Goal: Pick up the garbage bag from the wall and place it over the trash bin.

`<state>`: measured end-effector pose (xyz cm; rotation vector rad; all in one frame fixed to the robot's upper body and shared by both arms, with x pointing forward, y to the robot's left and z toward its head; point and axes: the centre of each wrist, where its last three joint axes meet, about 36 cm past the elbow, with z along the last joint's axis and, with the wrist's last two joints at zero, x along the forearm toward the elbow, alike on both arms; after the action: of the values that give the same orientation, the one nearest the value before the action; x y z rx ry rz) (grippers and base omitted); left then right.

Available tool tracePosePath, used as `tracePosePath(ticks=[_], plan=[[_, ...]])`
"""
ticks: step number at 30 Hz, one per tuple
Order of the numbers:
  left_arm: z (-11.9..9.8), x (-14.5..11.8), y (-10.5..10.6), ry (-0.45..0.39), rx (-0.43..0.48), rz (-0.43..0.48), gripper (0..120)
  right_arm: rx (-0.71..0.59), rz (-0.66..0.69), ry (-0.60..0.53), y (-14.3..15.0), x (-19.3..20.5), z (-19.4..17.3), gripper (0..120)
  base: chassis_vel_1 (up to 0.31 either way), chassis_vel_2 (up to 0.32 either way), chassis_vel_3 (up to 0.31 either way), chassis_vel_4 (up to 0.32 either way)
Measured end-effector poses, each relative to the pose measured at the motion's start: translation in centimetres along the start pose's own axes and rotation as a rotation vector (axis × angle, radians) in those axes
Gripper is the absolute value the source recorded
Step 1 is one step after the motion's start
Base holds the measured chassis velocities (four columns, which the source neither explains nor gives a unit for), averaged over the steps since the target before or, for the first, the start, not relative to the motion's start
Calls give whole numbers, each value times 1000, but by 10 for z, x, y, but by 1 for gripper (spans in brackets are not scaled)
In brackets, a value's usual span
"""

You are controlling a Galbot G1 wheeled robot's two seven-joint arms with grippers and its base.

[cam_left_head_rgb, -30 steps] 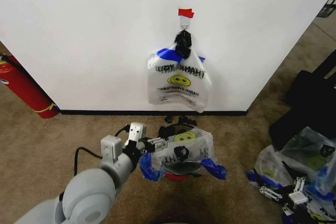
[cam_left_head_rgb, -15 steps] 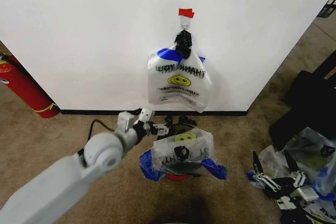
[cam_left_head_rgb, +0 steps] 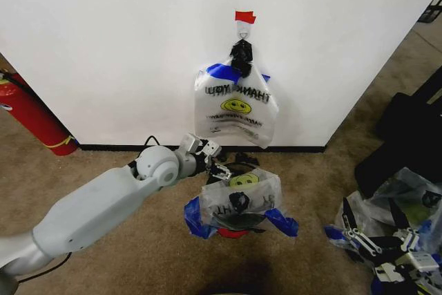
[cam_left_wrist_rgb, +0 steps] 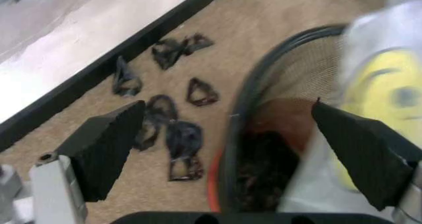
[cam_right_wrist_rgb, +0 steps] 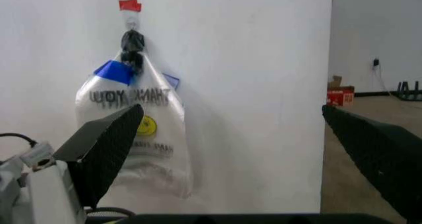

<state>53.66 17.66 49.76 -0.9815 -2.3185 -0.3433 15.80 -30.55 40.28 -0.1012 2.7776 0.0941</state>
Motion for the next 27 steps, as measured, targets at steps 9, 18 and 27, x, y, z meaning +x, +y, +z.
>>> tracePosePath(ticks=[9,18,27], plan=[[5,-17,11,34,-14,-10,81,7,-4,3,-2,-3,-4,100,0,0,0,0],[2,-24,12,71,-26,39,47,19,18,3,-1,-6,-2,100,0,0,0,0],[-1,-26,11,76,-7,65,15,25,35,7,-1,-6,0,100,0,0,0,0]])
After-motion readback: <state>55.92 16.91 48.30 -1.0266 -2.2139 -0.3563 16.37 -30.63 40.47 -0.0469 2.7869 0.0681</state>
